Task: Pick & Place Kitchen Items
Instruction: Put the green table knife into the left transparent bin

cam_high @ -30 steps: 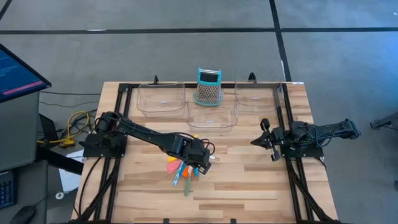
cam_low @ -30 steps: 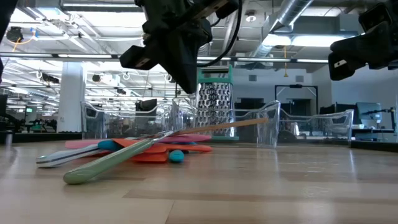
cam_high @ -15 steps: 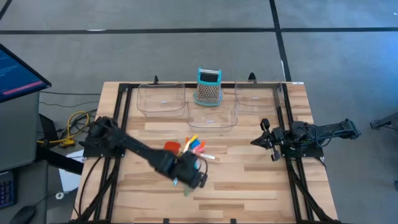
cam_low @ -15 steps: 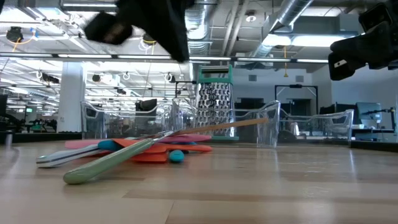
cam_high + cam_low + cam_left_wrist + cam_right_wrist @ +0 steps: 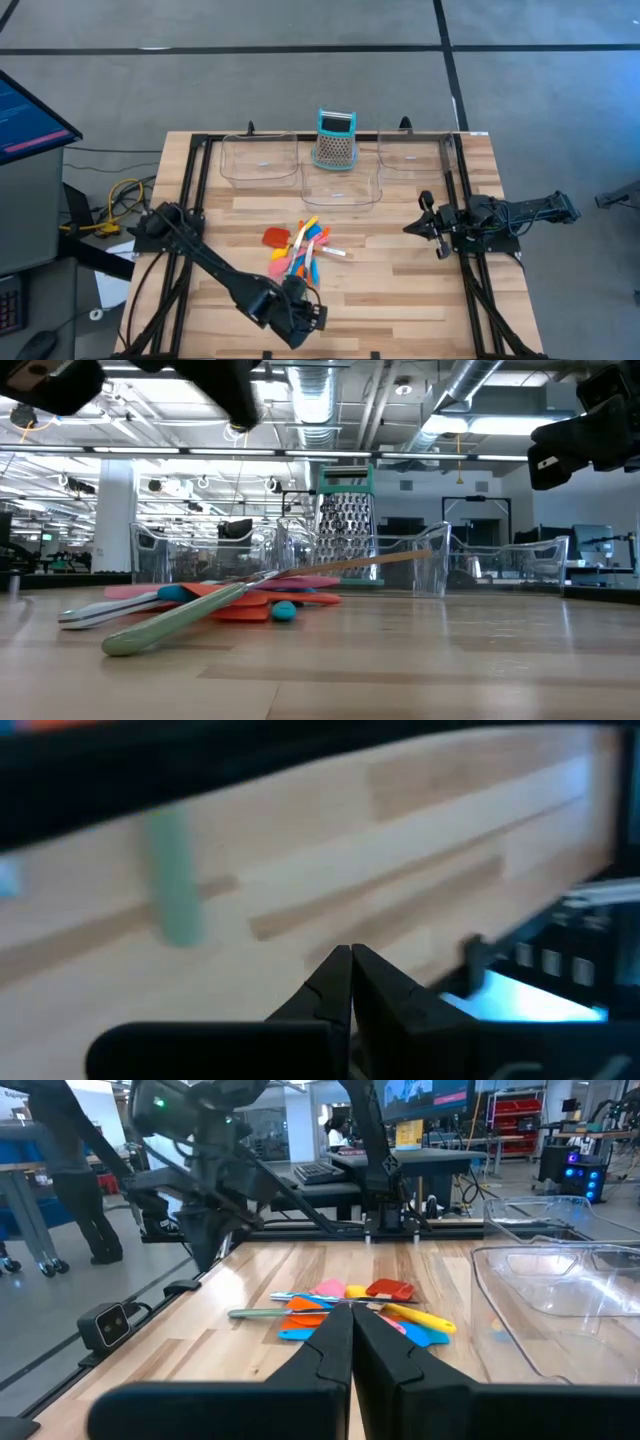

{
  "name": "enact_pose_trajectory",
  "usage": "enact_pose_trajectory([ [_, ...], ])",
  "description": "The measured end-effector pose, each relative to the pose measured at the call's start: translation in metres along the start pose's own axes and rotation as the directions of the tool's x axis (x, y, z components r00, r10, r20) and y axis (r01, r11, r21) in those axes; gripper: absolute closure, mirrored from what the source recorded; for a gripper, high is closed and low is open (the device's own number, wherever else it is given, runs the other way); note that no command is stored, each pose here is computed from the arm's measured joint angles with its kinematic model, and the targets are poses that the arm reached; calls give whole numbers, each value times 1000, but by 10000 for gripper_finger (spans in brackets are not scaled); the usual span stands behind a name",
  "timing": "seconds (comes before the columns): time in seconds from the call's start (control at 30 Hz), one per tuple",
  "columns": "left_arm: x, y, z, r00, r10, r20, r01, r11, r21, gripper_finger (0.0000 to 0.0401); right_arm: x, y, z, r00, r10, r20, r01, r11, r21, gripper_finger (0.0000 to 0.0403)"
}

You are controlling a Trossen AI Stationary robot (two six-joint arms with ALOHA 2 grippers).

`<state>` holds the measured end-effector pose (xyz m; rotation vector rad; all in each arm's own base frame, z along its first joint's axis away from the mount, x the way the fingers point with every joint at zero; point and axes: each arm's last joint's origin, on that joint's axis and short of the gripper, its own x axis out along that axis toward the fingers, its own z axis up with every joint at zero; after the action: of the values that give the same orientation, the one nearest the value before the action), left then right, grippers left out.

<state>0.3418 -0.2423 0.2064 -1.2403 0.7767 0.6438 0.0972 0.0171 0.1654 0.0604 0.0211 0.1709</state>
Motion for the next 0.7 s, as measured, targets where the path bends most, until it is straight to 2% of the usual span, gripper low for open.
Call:
enact_pose_trajectory([
  [0.13, 12, -23, -3, 997, -82, 13, 82, 996, 29, 400, 0, 0, 0, 1000, 4, -1, -4, 1000, 31, 403],
  [0.23, 16, -50, -1, 989, -150, 17, 148, 986, 81, 400, 0, 0, 0, 1000, 5, -1, -5, 999, 45, 403],
  [0.33, 24, -71, 2, 982, -186, 26, 180, 972, 154, 400, 0, 0, 0, 1000, 5, -1, -5, 999, 45, 403],
  [0.47, 33, -83, 5, 979, -200, 34, 188, 960, 208, 400, 0, 0, 0, 1000, 5, -2, -5, 999, 45, 403],
  [0.6, 39, -72, 2, 996, -89, -23, 92, 968, 233, 400, 0, 0, 0, 1000, 5, -1, -5, 999, 45, 403],
  [0.7, 34, -59, 3, 997, 60, -56, -48, 980, 195, 400, 0, 0, 0, 1000, 5, -1, -5, 999, 45, 403],
])
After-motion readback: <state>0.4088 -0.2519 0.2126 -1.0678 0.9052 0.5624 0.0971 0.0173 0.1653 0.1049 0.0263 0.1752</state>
